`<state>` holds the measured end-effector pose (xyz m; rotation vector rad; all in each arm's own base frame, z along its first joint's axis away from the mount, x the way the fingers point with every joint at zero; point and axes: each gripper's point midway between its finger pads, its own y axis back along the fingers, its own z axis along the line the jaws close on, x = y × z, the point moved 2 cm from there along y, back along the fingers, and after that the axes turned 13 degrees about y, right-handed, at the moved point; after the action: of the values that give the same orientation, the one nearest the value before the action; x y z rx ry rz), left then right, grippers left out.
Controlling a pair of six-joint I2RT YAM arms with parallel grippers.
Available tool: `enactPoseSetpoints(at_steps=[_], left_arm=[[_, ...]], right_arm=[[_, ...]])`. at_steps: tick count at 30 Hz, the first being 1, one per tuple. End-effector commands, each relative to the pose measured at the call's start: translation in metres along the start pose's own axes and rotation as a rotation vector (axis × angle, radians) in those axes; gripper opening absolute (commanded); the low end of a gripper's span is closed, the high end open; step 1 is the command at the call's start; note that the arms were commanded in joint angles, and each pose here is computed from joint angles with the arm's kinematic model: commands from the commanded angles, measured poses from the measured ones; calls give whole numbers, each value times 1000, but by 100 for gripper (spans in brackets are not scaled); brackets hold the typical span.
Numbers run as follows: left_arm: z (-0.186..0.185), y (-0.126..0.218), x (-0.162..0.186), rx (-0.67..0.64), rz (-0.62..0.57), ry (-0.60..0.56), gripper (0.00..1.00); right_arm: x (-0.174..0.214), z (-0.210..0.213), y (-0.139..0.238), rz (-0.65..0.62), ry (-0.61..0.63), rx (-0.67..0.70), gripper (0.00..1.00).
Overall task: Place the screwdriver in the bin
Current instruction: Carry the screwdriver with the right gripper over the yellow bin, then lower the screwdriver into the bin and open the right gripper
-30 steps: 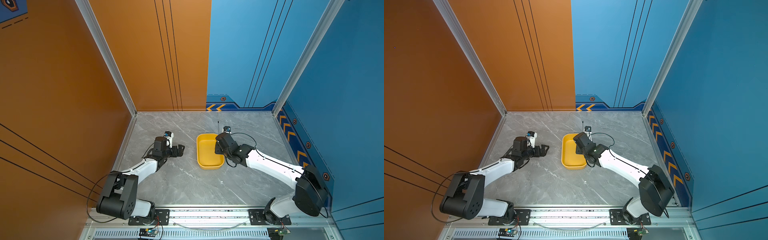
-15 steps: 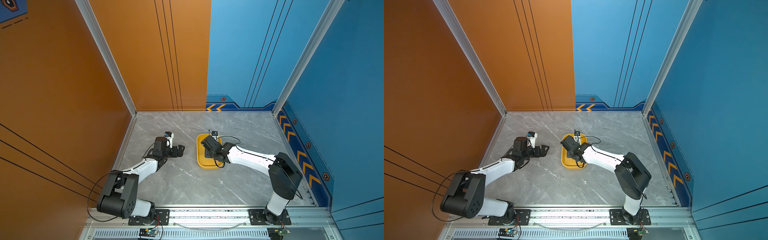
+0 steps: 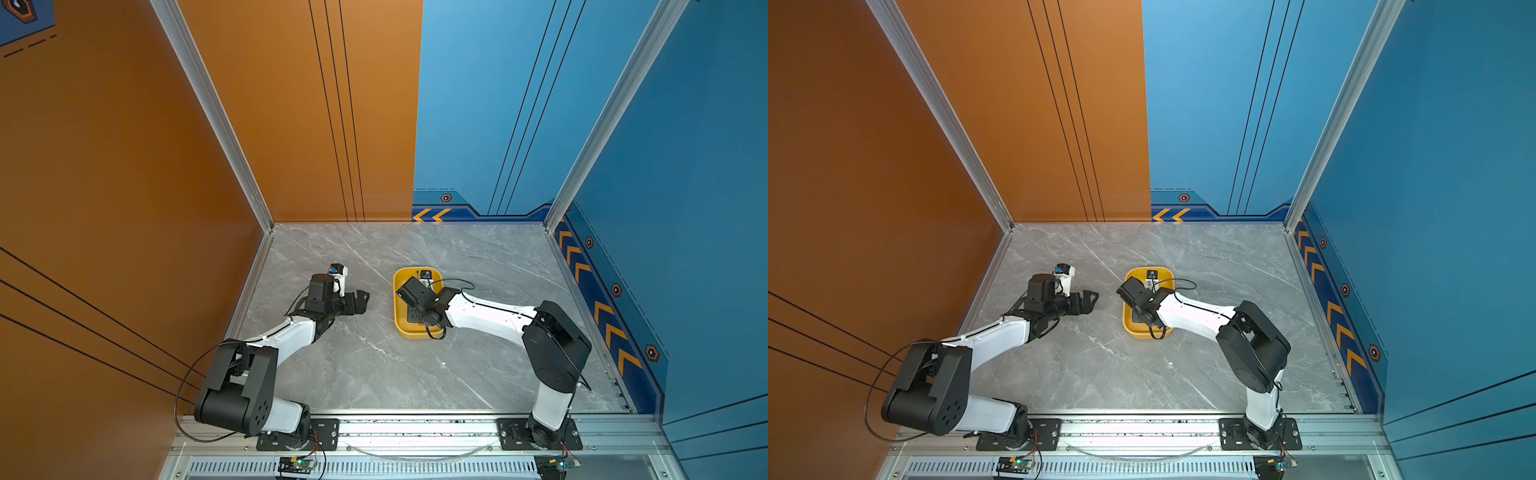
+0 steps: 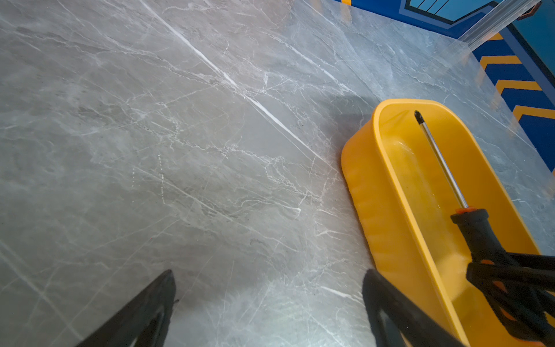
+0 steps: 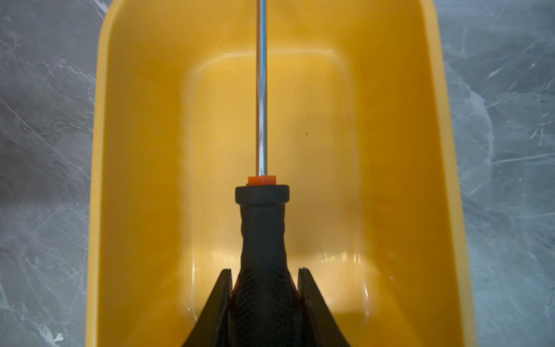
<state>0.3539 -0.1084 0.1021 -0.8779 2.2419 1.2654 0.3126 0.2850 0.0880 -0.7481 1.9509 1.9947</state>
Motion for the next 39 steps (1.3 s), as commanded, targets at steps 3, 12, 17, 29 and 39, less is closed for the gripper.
enactPoseSetpoints(at_steps=[3, 12, 17, 29, 39], left_arm=[[-4, -2, -2, 15, 7, -18, 98], [-3, -2, -1, 12, 9, -20, 98], [-3, -2, -1, 12, 11, -19, 98], [-3, -3, 1, 14, 16, -22, 98], [-4, -2, 0, 16, 11, -28, 98]], right_arm=[[5, 2, -7, 39, -4, 26, 0], [17, 1, -28, 97, 0, 42, 0], [20, -1, -36, 116, -2, 51, 0], [30, -1, -49, 159, 4, 54, 13], [29, -2, -51, 169, 13, 51, 35]])
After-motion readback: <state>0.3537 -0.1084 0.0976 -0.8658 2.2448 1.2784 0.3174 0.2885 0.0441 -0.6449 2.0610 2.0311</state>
